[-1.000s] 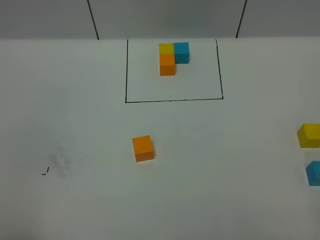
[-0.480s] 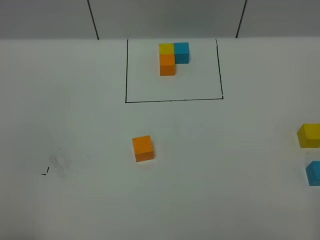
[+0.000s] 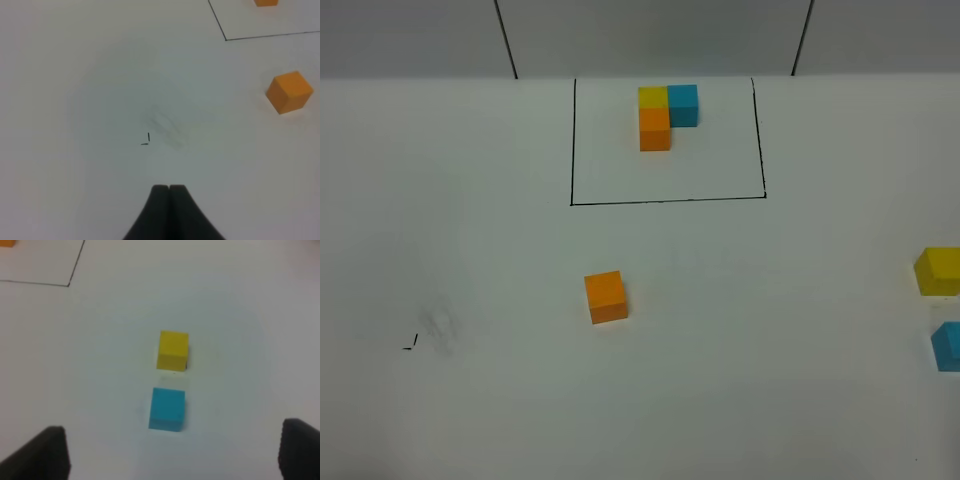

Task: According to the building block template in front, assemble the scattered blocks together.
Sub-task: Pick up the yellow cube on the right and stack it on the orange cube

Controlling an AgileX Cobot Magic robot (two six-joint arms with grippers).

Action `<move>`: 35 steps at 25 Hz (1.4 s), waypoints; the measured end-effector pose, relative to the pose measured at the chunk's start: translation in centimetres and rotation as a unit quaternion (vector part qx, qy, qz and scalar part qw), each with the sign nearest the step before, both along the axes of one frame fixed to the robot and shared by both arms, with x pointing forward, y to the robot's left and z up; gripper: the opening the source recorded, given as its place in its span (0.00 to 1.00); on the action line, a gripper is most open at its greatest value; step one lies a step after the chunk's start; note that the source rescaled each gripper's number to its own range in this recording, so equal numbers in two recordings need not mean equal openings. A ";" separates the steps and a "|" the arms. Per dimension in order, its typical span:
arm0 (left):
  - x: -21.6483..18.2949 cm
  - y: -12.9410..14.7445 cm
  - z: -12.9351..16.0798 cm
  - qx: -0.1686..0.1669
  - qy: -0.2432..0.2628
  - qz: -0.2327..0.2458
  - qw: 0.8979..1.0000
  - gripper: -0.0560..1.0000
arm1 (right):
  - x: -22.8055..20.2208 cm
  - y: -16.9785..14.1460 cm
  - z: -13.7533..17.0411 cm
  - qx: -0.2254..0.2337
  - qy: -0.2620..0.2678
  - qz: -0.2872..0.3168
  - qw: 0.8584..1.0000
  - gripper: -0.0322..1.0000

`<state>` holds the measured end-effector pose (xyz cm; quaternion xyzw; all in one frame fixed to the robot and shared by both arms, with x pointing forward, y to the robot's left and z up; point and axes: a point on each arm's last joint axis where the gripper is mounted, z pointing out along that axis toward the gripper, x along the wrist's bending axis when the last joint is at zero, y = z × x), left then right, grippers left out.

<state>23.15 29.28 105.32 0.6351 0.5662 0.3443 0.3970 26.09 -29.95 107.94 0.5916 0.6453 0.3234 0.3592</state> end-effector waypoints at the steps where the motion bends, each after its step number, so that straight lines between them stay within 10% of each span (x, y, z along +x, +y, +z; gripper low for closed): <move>1: 0.0 0.0 0.0 0.000 0.000 0.000 1.000 0.05 | 0.7 0.0 0.3 -0.001 0.006 0.001 1.000 0.95; 35: 0.0 0.0 0.0 0.000 0.000 0.000 1.000 0.05 | 23.3 0.2 -9.5 -0.005 0.210 0.010 0.978 0.94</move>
